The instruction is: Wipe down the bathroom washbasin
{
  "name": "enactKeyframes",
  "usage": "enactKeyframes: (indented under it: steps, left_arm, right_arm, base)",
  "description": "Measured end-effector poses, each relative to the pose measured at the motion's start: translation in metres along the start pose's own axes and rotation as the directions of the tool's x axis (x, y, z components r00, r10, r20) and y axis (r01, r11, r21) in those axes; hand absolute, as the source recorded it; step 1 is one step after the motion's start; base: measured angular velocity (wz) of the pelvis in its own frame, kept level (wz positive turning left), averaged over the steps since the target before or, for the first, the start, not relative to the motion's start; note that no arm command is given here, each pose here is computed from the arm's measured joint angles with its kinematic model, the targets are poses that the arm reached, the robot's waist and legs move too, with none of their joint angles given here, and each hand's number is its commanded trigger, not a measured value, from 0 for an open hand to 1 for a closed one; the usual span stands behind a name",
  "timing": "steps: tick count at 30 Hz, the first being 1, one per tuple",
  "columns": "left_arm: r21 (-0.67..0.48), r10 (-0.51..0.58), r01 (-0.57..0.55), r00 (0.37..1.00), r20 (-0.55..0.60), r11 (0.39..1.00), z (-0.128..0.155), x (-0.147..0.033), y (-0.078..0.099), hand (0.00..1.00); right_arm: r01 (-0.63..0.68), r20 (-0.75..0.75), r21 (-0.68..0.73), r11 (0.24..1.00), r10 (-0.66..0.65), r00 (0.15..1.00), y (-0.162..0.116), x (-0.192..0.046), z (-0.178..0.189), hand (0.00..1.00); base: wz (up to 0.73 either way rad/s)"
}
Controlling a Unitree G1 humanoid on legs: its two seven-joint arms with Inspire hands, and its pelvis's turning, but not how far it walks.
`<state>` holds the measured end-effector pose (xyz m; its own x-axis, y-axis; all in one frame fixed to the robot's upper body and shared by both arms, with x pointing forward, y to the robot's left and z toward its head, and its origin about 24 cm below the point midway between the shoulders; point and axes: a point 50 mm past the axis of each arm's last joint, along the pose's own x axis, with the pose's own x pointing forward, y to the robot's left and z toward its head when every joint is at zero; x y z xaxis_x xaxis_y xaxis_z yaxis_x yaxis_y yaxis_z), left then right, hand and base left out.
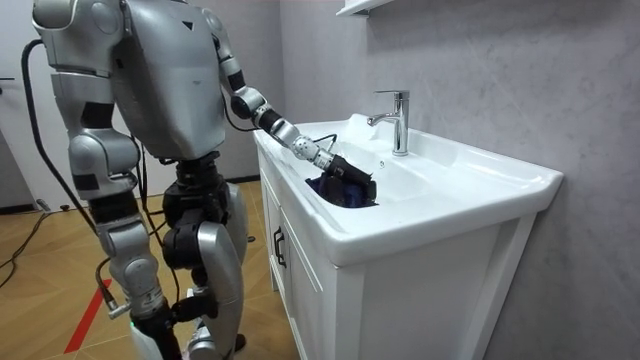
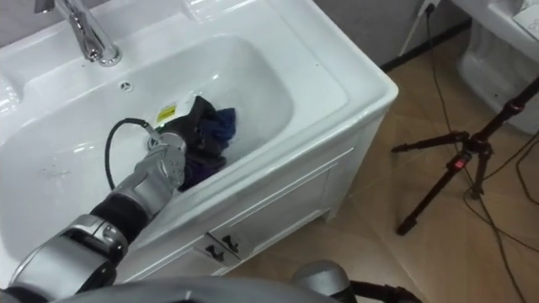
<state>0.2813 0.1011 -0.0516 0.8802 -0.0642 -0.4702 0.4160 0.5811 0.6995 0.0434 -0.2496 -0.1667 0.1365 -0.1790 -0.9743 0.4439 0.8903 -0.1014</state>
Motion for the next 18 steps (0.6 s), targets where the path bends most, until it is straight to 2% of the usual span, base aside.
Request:
enactKeyframes:
  steps: [6, 11, 18]
  left_arm:
    - [-0.131, -0.056, 0.057, 0.998, 0.014, 0.99, 0.008, 0.001, 0.0, 1.0]
    - [-0.134, -0.067, 0.074, 0.996, 0.054, 0.988, 0.014, 0.0, -0.001, 1.0]
    - [-0.144, -0.083, 0.113, 0.977, 0.196, 0.983, 0.042, -0.008, 0.001, 1.0]
  right_arm:
    - [-0.001, 0.03, -0.05, 0.999, 0.003, 1.0, 0.004, 0.0, 0.009, 0.0]
    - [-0.012, 0.04, -0.075, 0.997, 0.015, 0.999, 0.009, 0.001, 0.012, 0.0]
    - [-0.032, 0.071, -0.058, 0.998, 0.036, 0.997, 0.014, 0.001, 0.015, 0.0]
  base:
    - [0.1]
    - [0.07]
    - [0.05]
